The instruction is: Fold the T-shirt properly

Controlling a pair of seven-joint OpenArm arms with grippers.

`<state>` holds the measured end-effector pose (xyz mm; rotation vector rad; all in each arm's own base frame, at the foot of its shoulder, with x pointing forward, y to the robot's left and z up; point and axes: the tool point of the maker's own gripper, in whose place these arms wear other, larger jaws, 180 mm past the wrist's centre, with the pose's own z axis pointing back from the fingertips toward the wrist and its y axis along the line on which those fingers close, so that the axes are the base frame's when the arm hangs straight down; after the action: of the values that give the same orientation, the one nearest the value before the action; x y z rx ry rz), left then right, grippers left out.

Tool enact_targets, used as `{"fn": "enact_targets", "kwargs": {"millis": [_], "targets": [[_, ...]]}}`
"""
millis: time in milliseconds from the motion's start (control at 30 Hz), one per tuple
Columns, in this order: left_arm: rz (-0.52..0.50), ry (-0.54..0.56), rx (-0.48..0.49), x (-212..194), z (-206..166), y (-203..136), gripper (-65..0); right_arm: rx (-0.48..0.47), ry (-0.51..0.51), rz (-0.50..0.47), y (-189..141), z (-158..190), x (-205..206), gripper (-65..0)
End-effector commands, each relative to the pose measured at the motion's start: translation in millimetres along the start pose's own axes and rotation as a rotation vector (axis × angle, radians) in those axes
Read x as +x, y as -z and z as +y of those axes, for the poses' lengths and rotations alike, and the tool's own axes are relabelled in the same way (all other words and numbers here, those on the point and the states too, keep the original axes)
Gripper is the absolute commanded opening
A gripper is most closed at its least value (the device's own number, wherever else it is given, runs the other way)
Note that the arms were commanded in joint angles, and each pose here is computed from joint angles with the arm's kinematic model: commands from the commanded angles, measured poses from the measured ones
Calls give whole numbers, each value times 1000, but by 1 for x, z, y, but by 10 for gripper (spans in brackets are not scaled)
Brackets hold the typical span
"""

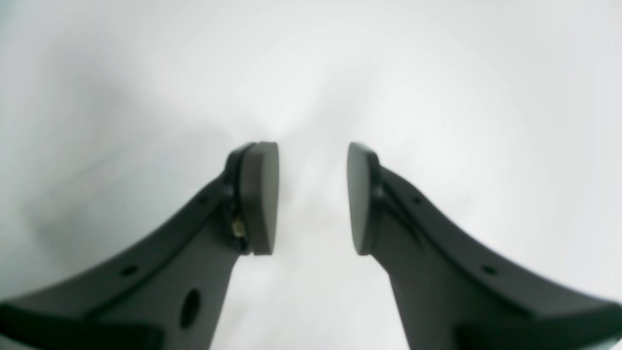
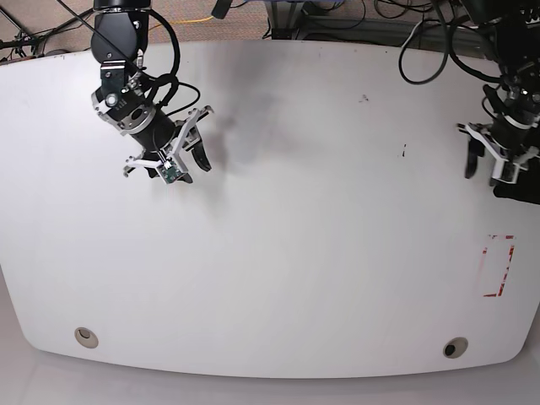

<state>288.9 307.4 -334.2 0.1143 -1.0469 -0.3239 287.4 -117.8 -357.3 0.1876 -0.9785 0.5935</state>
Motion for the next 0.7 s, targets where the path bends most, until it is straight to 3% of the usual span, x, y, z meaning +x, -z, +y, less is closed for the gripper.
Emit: {"fn": "enact_targets", "kwargs": {"millis": [0, 67, 200, 500, 667], "targets": [[-127, -8, 29, 25, -8, -1, -360, -42, -2, -69, -4, -11, -3, -428], [-177, -65, 52, 23, -21, -4, -358, -85, 72, -162, -13, -22, -11, -428], [-209, -132, 40, 18, -47, -3, -361, -135, 163, -244, -22, -32, -29, -428], [-107, -198, -57, -19, -125, -56, -363, -146, 253, -84, -74, 1, -106, -428], [3, -228, -129, -47, -168, -99, -364, -137, 422, -88, -112, 27, -122, -428]]}}
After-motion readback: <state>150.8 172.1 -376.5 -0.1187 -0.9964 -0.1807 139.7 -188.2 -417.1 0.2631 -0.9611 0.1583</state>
